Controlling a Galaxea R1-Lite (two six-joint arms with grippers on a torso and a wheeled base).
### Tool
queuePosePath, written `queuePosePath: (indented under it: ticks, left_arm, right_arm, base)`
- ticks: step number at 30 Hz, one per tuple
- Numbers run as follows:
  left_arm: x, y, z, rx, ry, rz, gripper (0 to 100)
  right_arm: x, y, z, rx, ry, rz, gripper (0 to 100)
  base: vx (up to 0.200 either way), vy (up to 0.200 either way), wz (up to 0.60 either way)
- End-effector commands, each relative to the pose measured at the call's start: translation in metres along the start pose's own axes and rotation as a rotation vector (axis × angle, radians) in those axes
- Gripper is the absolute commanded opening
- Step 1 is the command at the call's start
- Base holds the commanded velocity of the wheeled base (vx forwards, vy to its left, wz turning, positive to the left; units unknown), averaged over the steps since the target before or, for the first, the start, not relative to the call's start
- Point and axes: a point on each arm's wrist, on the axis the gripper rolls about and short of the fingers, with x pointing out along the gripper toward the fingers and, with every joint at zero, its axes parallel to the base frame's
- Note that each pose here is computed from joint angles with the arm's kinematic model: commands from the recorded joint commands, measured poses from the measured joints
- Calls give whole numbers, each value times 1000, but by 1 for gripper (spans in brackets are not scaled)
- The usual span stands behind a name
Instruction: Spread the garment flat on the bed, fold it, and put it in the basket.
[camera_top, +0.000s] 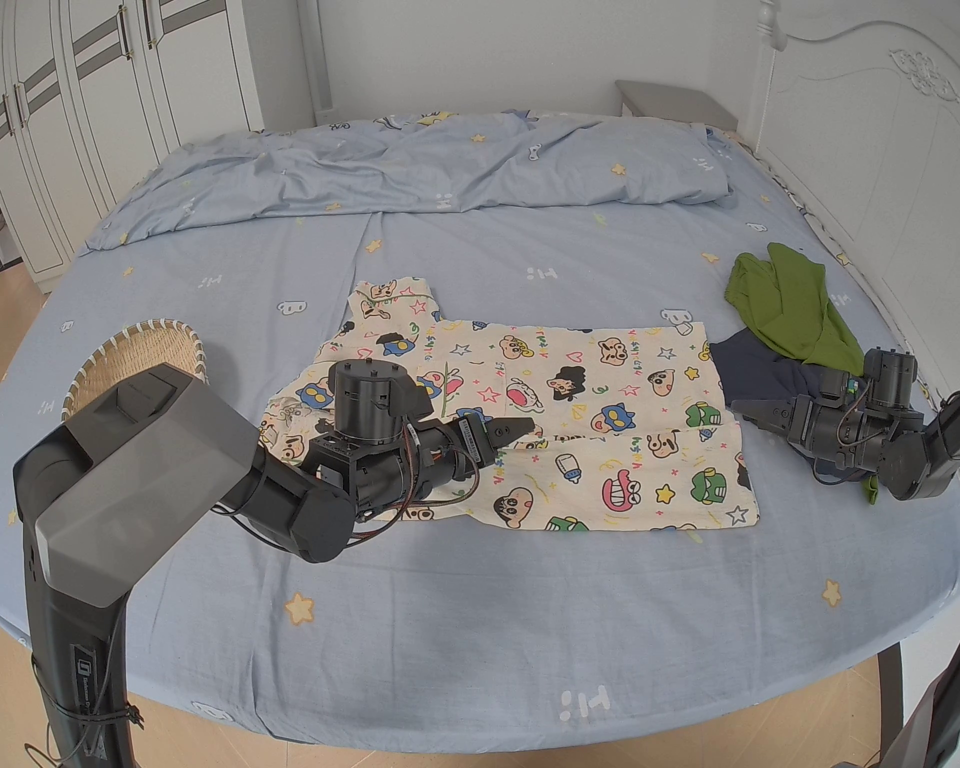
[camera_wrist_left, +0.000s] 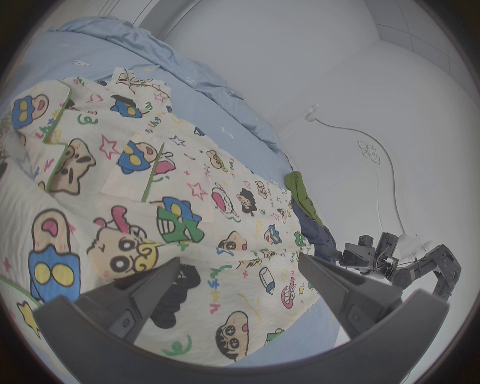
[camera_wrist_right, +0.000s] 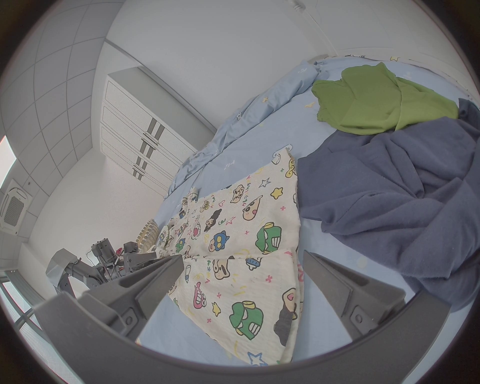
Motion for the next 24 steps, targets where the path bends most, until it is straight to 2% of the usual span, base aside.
queuePosePath:
  ticks: [1,2,6,12,15,17,23,24]
  left_arm:
    - [-3,-2,-4,-5,17,3,100]
    - [-3,-2,-4,-5,17,3,100]
    - [-36,-24,10,5,3,-31,100]
    - [-51,-33,19,9,-32,-33,100]
    - [-58,-41,30,-59,-115,4,100]
    - [-65,-46,33,-72,-127,9,100]
    - [-89,-76,43,-25,-179,-36,100]
    - [-89,-76,43,-25,-179,-36,100]
  right_arm:
    - [1,0,-1,1,2,0,100]
    - [1,0,-1,1,2,0,100]
    - [0,0,0,0,1,0,100]
    - [0,0,0,1,-1,0,100]
    - [0,0,0,1,-1,0,100]
    - [-1,0,1,2,-3,-1,100]
    - [-1,0,0,4,-1,-2,100]
    - [-1,0,0,4,-1,-2,100]
  base:
    - [0,0,0]
    - [0,0,0]
    - [0,0,0]
    - [0,0,0]
    - [0,0,0]
    - [0,0,0]
    - [0,0,0]
    - [0,0,0]
